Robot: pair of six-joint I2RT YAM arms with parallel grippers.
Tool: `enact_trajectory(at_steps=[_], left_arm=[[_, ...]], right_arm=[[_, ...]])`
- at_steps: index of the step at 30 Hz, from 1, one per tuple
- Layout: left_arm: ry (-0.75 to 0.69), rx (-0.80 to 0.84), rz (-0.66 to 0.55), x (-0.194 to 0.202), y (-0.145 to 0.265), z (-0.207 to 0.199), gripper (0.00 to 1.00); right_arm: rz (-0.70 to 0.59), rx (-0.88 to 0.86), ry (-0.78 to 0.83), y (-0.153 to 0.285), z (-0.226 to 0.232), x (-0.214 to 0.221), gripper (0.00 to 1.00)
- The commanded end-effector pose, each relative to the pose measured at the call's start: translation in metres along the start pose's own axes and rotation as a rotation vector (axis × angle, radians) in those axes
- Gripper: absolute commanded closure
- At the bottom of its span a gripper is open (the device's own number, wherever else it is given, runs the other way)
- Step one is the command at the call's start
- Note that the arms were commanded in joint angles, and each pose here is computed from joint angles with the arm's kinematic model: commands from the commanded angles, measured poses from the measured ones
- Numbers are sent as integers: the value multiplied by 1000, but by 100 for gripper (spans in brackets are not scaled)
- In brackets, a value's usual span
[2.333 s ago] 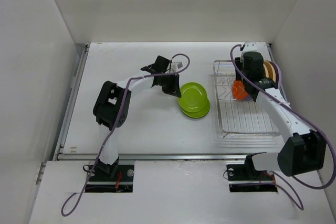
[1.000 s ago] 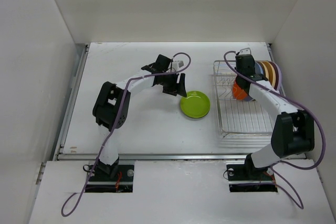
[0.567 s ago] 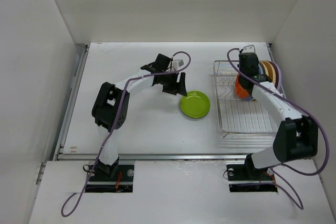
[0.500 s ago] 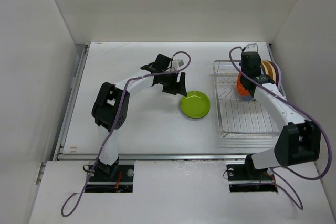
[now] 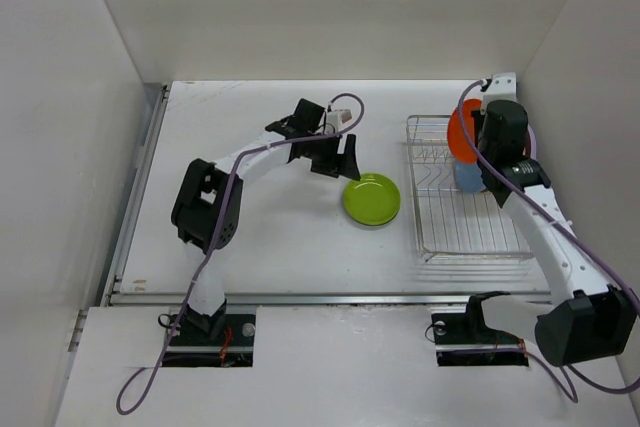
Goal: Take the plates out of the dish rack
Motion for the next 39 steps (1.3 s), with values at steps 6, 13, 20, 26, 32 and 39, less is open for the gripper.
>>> enact_trajectory(at_steps=[6, 13, 20, 26, 32, 39], left_arm=[[-227, 309, -122, -13, 60, -78, 30], [-265, 382, -133, -9, 69, -89, 34], [-258, 379, -125, -9, 65, -87, 39], [-252, 376, -119, -9, 62, -84, 52], [-253, 386, -100, -4, 61, -88, 60], [-265, 385, -83, 0, 56, -87, 80]], right_arm=[[-207, -544, -99, 42, 54, -40, 100], [-218, -855, -89, 66, 89, -41, 100], [-227, -1019, -88, 84, 103, -40, 100], [-232, -1102, -90, 92, 110, -39, 100], [-251, -1167, -92, 98, 114, -43, 100], [-232, -1230, -103, 101, 123, -38, 100]])
Point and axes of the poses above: each gripper's point midway between its finger pads, its own y axis back along the fingers, its own z axis along the line the jaws close on, x = y × z, the point moved 4 cm from there along y, back along the fingers, and after that the axes turned 9 degrees about y, right-handed, at the moved point
